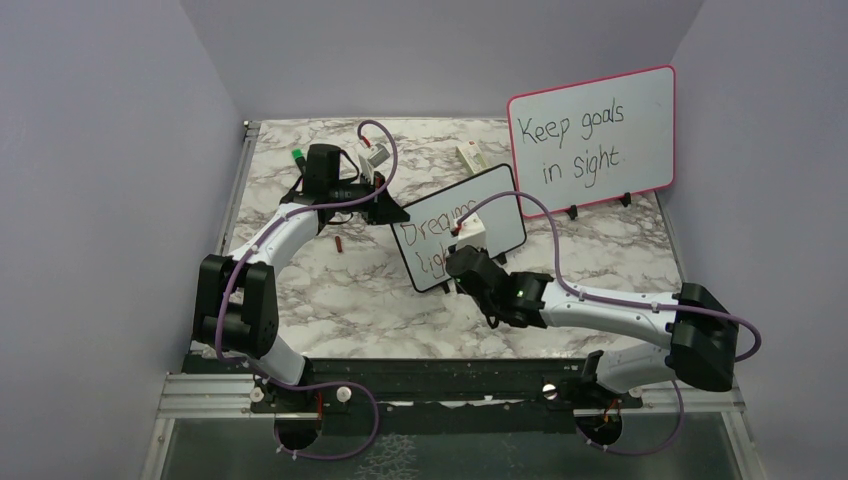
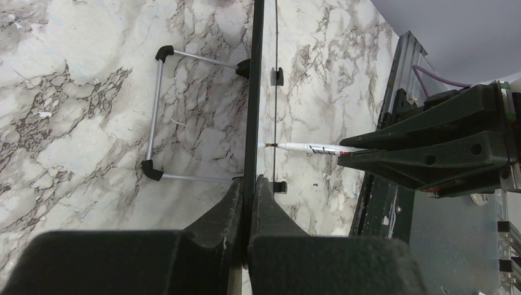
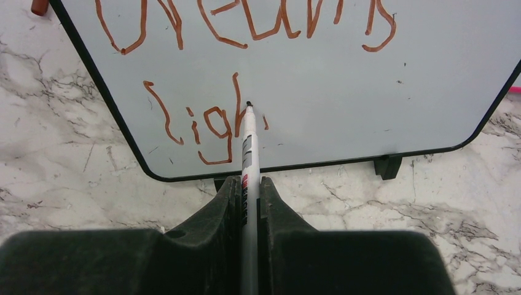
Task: Write a sentence on the whiteboard
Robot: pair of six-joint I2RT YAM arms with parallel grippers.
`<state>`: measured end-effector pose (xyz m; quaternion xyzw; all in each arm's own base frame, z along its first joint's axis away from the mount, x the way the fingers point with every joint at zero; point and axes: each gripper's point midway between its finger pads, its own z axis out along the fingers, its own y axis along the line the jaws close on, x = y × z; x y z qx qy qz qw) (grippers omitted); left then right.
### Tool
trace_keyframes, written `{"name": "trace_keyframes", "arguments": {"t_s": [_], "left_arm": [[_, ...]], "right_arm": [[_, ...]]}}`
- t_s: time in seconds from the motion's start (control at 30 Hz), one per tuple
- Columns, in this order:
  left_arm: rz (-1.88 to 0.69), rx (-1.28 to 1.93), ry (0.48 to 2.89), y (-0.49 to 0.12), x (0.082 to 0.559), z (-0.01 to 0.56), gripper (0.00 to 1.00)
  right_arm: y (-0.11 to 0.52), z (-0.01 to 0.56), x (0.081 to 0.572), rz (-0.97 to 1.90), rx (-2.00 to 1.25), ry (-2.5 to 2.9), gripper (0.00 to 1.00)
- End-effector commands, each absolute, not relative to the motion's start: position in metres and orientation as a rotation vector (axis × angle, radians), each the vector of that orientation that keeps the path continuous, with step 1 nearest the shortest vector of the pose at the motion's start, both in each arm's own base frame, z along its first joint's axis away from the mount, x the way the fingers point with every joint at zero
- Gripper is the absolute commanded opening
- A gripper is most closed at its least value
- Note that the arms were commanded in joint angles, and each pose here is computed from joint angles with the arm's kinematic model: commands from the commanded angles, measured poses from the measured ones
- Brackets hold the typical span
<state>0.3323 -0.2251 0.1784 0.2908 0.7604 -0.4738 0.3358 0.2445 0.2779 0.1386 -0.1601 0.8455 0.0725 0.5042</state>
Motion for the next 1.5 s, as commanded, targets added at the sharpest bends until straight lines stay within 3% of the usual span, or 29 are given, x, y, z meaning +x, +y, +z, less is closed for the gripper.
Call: {"name": "trace_keyframes", "arguments": {"t_s": [0.0,1.47], "left_arm": [[-1.076,0.698,2.274,-0.211,0.322,0.100,0.00],[-1.068,0.695,2.276,-0.210,0.323,0.100,0.00]], "right_arm": [[0.275,0.142,0.250,0.167,-0.345,2.042,0.01],[0.256,0.116,0.234,0.160,-0.342,2.138,0.01]]}}
